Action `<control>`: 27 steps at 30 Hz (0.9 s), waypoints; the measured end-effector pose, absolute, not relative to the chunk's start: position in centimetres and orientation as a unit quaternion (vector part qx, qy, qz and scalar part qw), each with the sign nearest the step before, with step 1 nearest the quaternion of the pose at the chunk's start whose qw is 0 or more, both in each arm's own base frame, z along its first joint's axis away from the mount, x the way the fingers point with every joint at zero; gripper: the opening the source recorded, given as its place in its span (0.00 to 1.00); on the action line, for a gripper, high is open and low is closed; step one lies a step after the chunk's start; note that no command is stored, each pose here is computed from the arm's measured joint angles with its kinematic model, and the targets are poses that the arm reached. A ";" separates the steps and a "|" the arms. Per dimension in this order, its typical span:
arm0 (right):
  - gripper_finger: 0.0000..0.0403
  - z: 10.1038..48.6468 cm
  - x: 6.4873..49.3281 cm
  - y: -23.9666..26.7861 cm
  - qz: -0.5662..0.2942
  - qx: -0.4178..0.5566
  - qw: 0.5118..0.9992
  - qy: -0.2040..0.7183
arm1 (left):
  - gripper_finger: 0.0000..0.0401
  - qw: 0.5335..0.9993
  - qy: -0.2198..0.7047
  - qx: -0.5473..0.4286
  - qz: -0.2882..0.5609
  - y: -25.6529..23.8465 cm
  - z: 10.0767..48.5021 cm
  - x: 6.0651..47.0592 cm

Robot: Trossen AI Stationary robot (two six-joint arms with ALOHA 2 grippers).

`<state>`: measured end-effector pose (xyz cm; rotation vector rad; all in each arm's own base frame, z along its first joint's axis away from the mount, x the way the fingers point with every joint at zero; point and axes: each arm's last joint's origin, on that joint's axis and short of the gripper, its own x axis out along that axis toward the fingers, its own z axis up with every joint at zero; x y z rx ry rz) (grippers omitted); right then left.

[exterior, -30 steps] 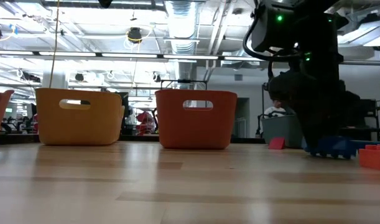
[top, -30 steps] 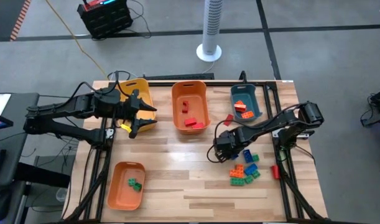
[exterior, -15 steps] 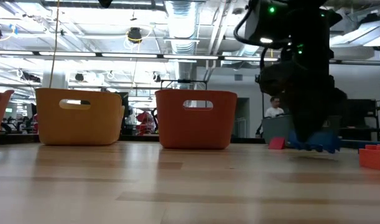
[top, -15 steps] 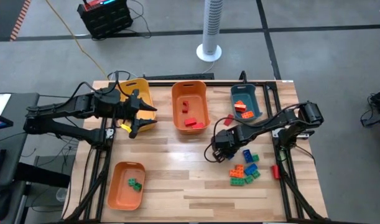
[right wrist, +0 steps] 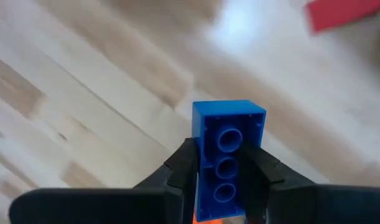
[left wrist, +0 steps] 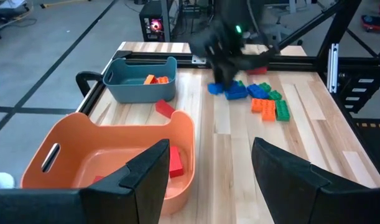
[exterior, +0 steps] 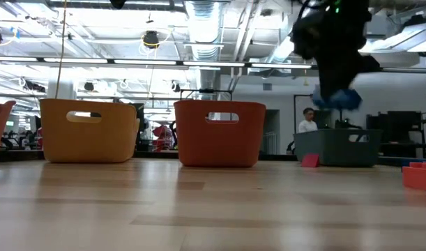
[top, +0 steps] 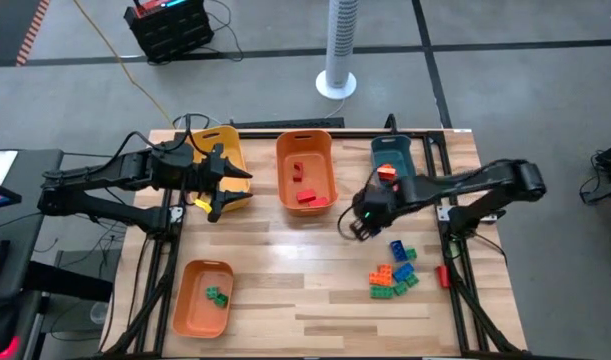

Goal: Sort blocks
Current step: Put the blue game piece into the yellow bin

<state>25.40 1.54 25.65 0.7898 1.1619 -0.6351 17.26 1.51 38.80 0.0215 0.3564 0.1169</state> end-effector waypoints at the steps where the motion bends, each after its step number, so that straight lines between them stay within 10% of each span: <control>1: 0.26 26.5 24.8 1.0 -0.293 0.360 0.723 0.511 | 0.55 0.982 0.177 0.011 0.058 1.5 38.8 17.3; 10: 0.26 30.2 19.2 -5.3 -0.386 0.369 0.721 0.441 | 0.54 0.986 0.155 -0.021 0.052 1.6 38.9 19.0; 27: 0.31 30.2 16.4 -13.1 -0.430 0.339 0.722 0.423 | 0.51 0.970 0.225 -0.023 0.086 6.4 38.1 37.3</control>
